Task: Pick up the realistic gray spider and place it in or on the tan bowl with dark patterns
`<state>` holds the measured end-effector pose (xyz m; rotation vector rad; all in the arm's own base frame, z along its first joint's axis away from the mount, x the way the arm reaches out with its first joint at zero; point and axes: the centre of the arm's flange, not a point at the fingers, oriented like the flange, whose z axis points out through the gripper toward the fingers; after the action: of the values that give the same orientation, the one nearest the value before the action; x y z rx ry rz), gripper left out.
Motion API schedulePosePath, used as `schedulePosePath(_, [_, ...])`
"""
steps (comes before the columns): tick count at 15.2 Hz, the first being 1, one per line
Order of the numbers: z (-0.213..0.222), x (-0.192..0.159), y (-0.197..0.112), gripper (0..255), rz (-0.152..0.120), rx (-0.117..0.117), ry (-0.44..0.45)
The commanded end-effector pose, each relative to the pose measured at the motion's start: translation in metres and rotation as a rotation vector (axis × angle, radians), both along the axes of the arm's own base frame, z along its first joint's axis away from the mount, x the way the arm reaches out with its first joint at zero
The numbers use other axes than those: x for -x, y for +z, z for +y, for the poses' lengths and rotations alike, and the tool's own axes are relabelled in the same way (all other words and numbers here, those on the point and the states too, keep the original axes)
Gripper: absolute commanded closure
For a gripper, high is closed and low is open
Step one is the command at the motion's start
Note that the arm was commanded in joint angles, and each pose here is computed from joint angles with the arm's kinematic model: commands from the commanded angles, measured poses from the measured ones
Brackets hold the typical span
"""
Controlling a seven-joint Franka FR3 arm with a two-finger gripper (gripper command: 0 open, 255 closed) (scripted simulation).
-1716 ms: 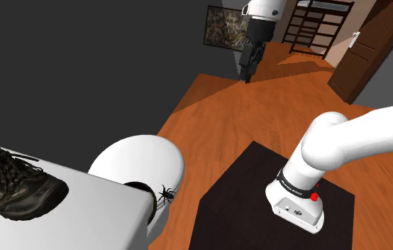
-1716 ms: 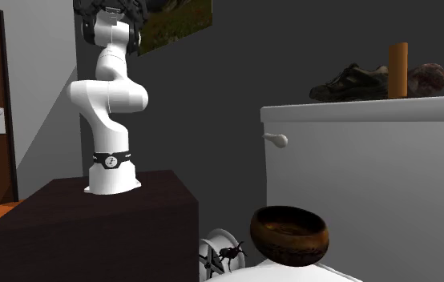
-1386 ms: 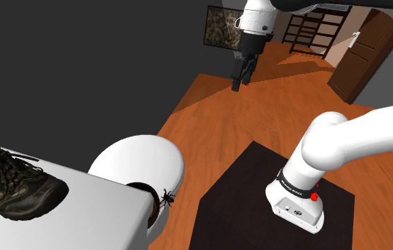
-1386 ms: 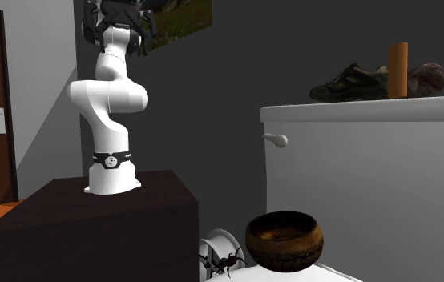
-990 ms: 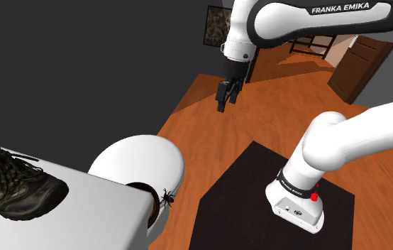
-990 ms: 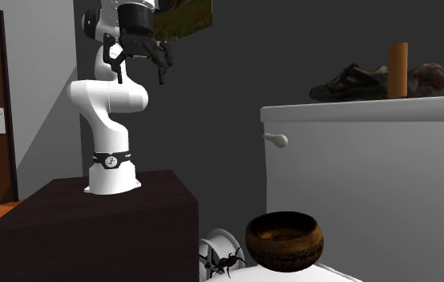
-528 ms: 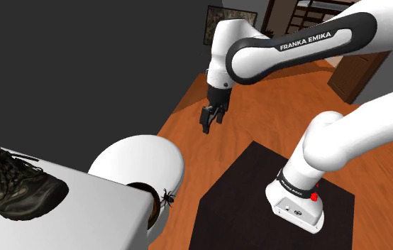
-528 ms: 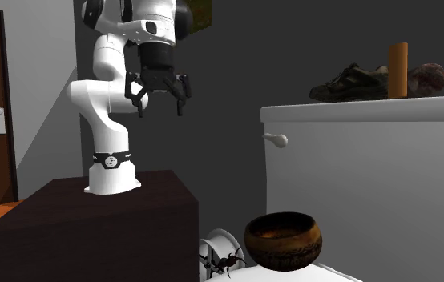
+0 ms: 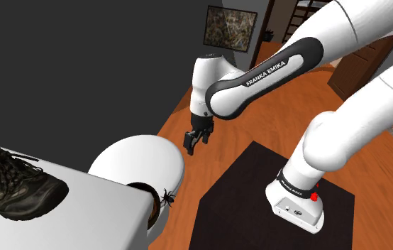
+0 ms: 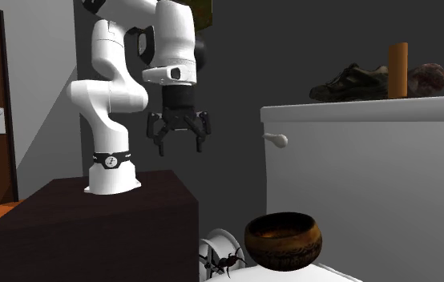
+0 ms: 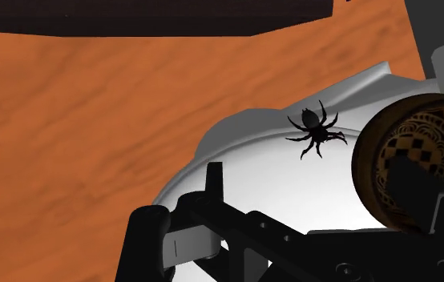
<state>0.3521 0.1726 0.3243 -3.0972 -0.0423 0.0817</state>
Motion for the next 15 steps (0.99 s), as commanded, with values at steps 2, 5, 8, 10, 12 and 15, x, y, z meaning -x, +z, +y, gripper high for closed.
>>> schedulePosePath(2, [0.019,-0.006,-0.038,0,0.001,0.002,-0.010])
schedulePosePath(5, [0.036,-0.014,-0.074,0,0.003,0.006,-0.020])
schedulePosePath(8, [0.053,-0.021,-0.109,0,0.006,0.010,-0.029])
schedulePosePath(10, [0.064,-0.027,-0.133,0,0.007,0.012,-0.036])
schedulePosePath(12, [0.075,-0.032,-0.156,0,0.009,0.015,-0.042])
schedulePosePath(15, [0.091,-0.040,-0.192,0,0.011,0.019,-0.052])
